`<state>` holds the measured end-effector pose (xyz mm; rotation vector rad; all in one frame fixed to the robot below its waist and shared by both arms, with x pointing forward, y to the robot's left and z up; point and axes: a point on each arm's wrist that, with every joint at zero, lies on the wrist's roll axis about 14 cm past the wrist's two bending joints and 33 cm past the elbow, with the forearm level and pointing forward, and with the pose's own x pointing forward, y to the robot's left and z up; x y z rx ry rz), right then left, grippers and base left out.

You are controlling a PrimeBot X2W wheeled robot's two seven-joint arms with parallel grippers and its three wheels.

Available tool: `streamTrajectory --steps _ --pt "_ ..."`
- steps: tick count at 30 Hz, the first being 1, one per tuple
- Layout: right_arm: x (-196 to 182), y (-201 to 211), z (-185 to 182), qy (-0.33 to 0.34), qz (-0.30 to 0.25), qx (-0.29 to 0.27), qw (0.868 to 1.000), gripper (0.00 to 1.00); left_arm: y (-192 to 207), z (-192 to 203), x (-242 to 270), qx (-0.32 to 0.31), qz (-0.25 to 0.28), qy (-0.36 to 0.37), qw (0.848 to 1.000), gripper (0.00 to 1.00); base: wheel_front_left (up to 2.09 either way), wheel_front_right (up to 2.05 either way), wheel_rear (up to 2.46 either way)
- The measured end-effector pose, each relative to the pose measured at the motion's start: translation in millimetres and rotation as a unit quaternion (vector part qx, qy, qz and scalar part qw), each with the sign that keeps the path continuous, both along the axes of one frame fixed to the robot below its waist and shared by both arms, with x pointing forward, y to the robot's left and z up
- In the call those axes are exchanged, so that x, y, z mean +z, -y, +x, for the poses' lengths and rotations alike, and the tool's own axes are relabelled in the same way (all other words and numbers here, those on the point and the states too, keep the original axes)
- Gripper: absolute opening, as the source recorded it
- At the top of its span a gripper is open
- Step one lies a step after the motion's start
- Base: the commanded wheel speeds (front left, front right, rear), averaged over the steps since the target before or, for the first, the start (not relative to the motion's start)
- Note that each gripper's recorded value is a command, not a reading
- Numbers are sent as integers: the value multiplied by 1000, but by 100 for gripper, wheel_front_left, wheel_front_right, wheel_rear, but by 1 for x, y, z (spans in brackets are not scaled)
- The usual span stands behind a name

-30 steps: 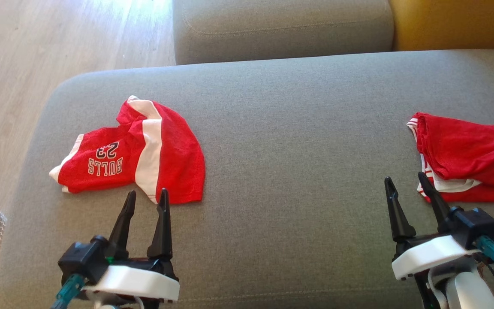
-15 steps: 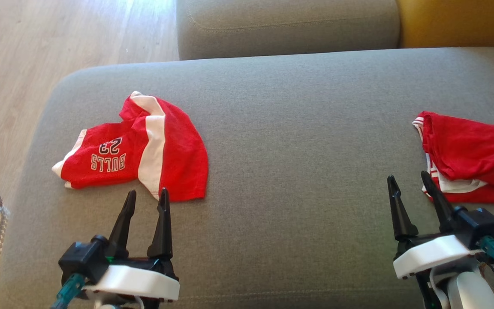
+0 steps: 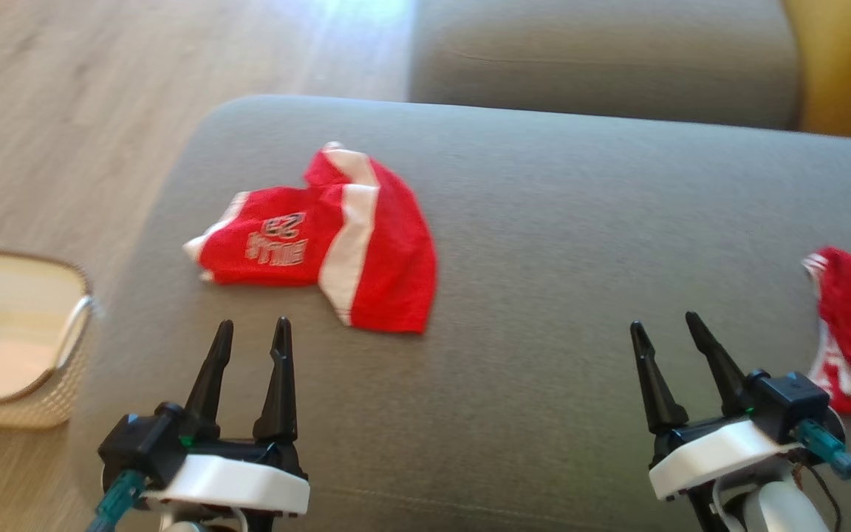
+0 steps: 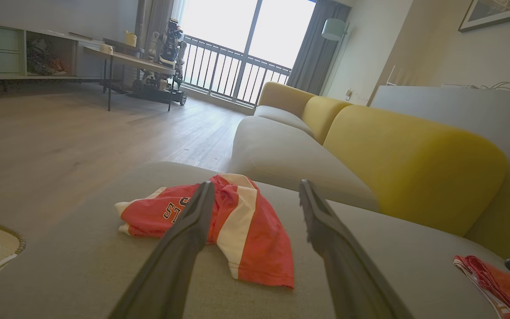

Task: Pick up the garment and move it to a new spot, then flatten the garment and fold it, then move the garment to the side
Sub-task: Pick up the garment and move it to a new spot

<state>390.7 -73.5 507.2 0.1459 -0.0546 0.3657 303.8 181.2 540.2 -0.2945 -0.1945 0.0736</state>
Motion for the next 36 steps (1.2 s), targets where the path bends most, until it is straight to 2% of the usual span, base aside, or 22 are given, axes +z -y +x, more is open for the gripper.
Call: streamTrajectory --steps 14,23,30,36 --pt "0 -93 -9 -11 13 135 991 100 -59 -58 -2 120 5 1 993 100 0 0 0" --pt "0 -107 -13 -15 17 156 988 100 -67 -68 -2 139 4 2 990 100 0 0 0" --pt "-1 -103 -13 -16 17 149 989 100 -69 -66 0 141 8 4 990 100 0 0 0" --pt "-9 -96 -10 -23 13 140 990 100 -87 -64 0 167 22 -4 986 100 0 0 0"
